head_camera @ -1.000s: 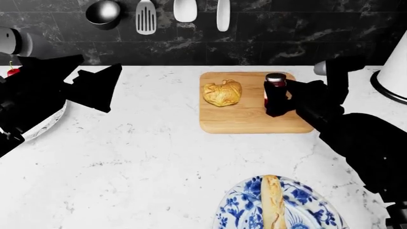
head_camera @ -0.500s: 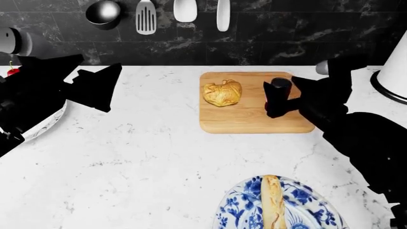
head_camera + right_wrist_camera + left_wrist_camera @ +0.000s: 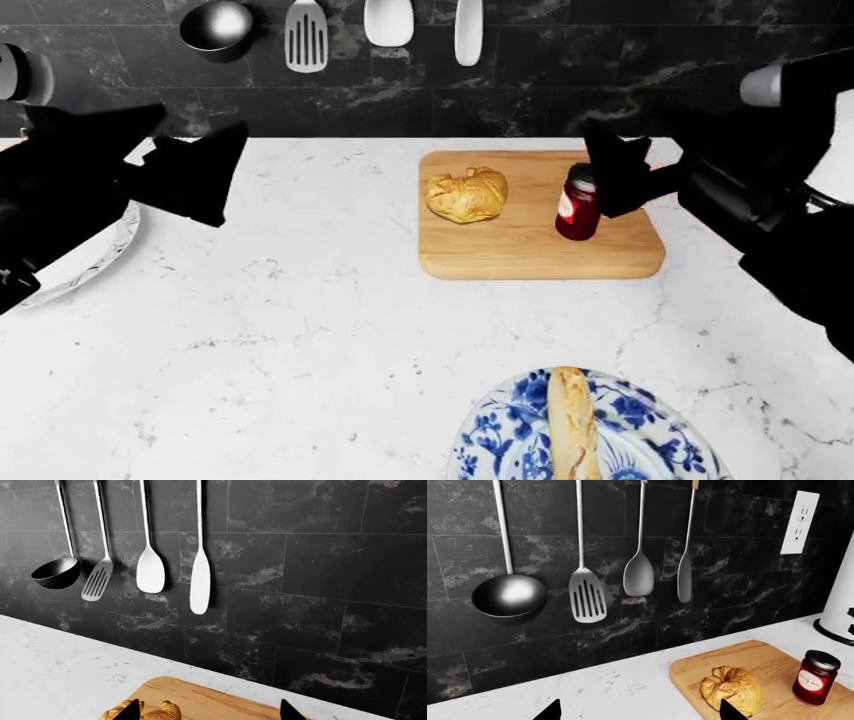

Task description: From the different types of pastries on the counter, select a croissant and place it on the cutting board. Then retrieve a jar of jam from the cabinet and place it alongside the croissant on the cutting board.

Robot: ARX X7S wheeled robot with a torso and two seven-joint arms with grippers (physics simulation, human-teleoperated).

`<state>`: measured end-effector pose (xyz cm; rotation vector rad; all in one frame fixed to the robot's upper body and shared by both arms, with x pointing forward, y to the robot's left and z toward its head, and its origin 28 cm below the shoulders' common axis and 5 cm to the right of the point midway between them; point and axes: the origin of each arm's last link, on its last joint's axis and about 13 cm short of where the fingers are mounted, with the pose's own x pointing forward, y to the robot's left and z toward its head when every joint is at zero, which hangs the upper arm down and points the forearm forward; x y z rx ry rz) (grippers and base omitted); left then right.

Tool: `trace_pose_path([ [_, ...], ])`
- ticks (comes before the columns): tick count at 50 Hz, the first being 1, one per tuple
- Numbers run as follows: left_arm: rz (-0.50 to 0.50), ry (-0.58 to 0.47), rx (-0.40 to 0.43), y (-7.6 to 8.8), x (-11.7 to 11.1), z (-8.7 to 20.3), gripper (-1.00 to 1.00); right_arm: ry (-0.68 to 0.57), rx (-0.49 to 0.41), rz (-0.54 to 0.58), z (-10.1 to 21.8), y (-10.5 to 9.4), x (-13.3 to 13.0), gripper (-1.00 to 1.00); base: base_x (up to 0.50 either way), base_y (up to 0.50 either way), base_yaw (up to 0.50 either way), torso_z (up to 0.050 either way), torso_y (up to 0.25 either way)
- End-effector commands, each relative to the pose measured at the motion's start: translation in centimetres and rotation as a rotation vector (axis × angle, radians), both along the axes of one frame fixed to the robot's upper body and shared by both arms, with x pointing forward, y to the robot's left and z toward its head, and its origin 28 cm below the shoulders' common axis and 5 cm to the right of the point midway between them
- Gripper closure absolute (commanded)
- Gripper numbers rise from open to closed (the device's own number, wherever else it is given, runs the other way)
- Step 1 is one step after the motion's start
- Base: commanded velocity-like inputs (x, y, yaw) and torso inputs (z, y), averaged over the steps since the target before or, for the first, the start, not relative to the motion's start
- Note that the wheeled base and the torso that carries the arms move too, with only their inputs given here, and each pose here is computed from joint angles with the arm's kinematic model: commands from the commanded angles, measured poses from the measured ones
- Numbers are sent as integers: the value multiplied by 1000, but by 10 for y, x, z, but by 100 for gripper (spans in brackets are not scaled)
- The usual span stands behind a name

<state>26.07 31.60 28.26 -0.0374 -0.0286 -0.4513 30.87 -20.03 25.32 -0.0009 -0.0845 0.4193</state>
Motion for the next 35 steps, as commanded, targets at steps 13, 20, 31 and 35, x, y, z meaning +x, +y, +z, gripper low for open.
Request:
trace_pose_path([
  [13, 63, -35, -20, 13, -9, 11, -100, -244, 20, 36, 41, -22, -111, -100, 0, 0, 0, 0, 0],
  [20, 107, -90, -18, 16, -22, 21, -100, -335, 89, -36, 41, -34, -137, -100, 0, 0, 0, 0, 0],
  [31, 165, -198, -57, 19, -41, 33, -100, -552, 234, -266, 35, -35, -149, -100, 0, 0, 0, 0, 0],
  [35, 193, -231, -68, 24, -49, 38, -100, -590, 237, -262, 40, -32, -155, -100, 0, 0, 0, 0, 0],
])
